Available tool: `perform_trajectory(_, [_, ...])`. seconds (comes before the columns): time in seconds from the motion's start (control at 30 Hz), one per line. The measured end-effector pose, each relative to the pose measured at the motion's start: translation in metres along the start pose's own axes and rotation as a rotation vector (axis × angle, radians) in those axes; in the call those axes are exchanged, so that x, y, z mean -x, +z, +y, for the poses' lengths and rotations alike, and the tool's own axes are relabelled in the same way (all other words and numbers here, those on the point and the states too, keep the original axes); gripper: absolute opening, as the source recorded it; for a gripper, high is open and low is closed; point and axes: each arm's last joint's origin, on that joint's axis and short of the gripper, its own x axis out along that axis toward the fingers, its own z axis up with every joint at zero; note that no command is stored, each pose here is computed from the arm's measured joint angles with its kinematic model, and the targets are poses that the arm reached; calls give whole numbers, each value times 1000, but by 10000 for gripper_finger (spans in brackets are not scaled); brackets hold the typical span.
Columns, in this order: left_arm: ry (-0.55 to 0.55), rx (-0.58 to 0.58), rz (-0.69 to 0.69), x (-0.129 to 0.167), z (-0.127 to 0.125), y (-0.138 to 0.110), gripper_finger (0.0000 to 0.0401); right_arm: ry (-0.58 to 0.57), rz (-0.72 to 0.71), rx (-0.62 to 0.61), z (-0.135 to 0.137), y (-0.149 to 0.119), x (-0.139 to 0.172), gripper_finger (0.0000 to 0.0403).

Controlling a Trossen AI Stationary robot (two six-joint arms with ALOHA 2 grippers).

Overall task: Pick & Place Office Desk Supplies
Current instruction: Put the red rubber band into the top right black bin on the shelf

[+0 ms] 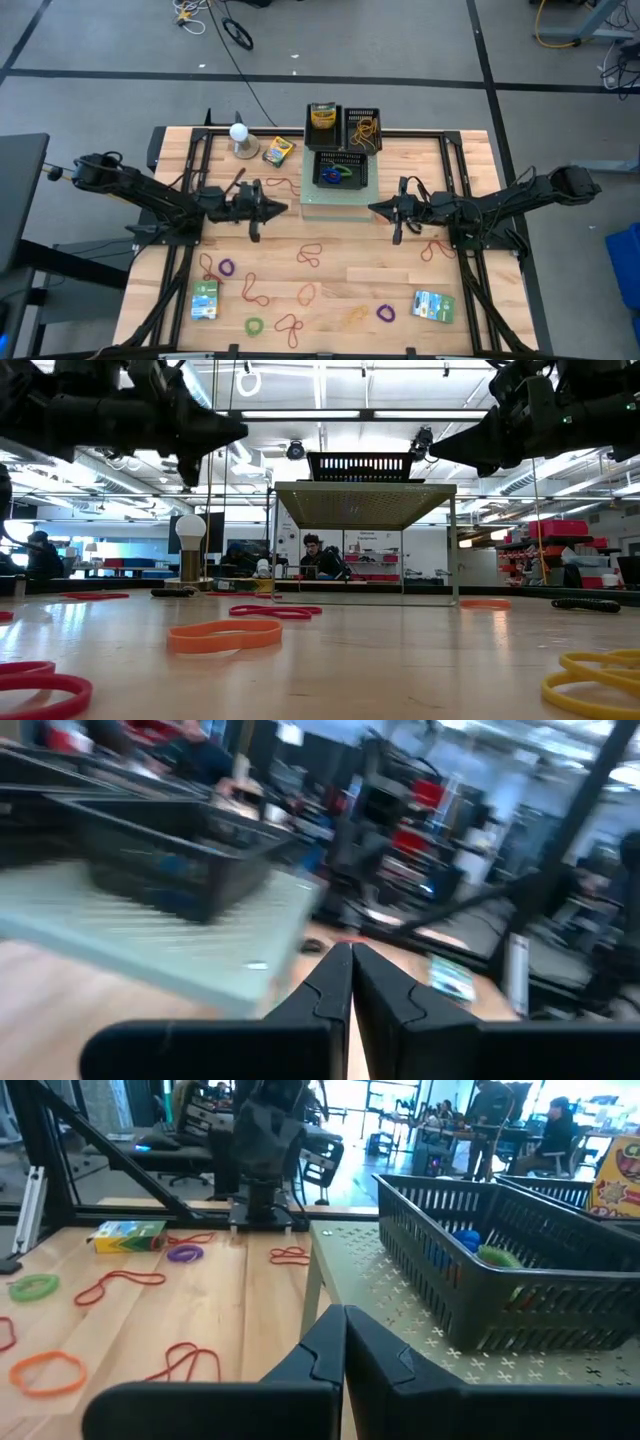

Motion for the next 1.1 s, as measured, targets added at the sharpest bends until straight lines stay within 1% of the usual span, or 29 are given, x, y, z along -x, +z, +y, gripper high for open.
perform_trajectory(0.03, [-32, -24, 29, -4, -4, 2, 16, 1, 0, -1, 0, 0, 0, 9])
perform_trajectory(0.1, [-79, -137, 117, -11, -15, 3, 12, 3, 0, -11, 1, 0, 0, 9])
perform_trajectory(0.2, [-44, -307, 248, -18, -36, 5, 7, 14, 6, -37, 3, 0, 1, 9])
perform_trajectory(0.27, [-28, -355, 313, -21, -50, 10, 6, 26, 17, -40, 5, -2, 1, 9])
perform_trajectory(0.43, [-26, -363, 494, -16, -77, 15, 7, 50, 28, -35, 9, -2, 2, 9])
perform_trajectory(0.53, [16, -321, 598, -9, -84, 15, 7, 65, 41, -29, 12, -4, 3, 9])
perform_trajectory(0.63, [67, -213, 617, -9, -83, 13, 9, 68, 46, -23, 13, -4, 3, 9])
perform_trajectory(0.67, [78, -197, 614, -12, -82, 11, 10, 68, 45, -11, 13, -4, 3, 9])
perform_trajectory(0.8, [57, -256, 631, -18, -87, 0, 7, 57, 45, 15, 12, -4, 3, 9])
perform_trajectory(0.9, [61, -231, 695, -16, -95, -6, 6, 64, 66, -1, 13, -6, 4, 9])
perform_trajectory(0.97, [81, -217, 765, -11, -104, -5, 14, 73, 84, -18, 15, -8, 4, 9])
perform_trajectory(1.1, [147, -204, 924, 4, -126, -4, 53, 110, 116, -12, 18, -11, 5, 9])
